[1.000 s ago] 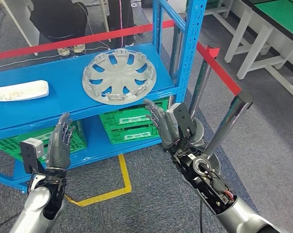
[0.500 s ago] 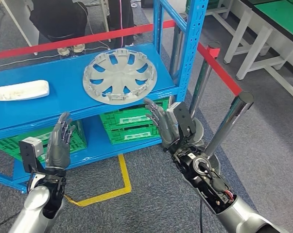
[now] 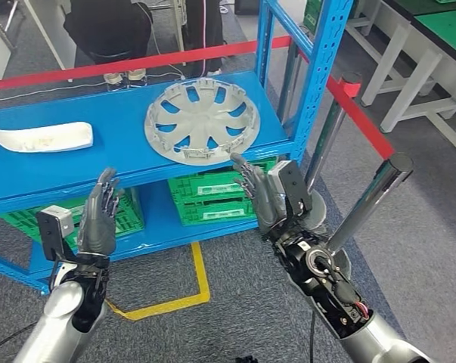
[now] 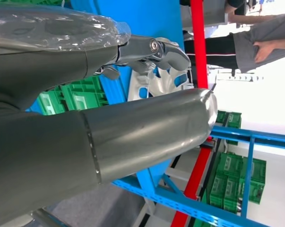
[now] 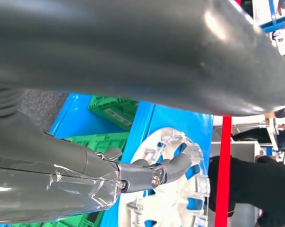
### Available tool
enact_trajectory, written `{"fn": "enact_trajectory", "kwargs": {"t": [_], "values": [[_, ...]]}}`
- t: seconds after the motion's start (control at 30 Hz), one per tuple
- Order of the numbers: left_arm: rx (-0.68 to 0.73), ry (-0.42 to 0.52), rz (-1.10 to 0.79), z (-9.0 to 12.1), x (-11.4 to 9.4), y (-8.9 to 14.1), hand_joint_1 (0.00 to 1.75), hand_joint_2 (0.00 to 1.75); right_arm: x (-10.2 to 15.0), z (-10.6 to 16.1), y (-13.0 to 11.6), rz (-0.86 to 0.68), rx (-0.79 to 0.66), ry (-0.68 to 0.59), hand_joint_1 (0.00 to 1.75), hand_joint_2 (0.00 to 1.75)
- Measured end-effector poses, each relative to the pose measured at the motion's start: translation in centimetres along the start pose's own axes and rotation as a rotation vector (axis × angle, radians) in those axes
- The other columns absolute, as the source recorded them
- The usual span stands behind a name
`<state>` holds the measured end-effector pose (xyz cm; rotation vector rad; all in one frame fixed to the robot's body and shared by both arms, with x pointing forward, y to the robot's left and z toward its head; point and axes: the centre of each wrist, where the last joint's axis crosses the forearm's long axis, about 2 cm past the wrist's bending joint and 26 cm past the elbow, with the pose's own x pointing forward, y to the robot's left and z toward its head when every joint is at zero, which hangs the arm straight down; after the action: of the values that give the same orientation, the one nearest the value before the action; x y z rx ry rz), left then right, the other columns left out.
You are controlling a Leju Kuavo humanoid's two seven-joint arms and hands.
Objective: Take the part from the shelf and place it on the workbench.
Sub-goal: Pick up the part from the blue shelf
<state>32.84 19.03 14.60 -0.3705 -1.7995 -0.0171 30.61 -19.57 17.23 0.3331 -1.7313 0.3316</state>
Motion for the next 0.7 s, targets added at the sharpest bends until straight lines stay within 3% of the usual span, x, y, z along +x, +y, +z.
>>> {"fn": "enact_trajectory", "kwargs": {"t": [0.7], "values": [[0.004,-0.001,0.003,-0.12,0.05,0.01,0.00,0.00,0.02,0.04,-0.01,-0.003,-0.023,0.010,0.00,0.00]]}}
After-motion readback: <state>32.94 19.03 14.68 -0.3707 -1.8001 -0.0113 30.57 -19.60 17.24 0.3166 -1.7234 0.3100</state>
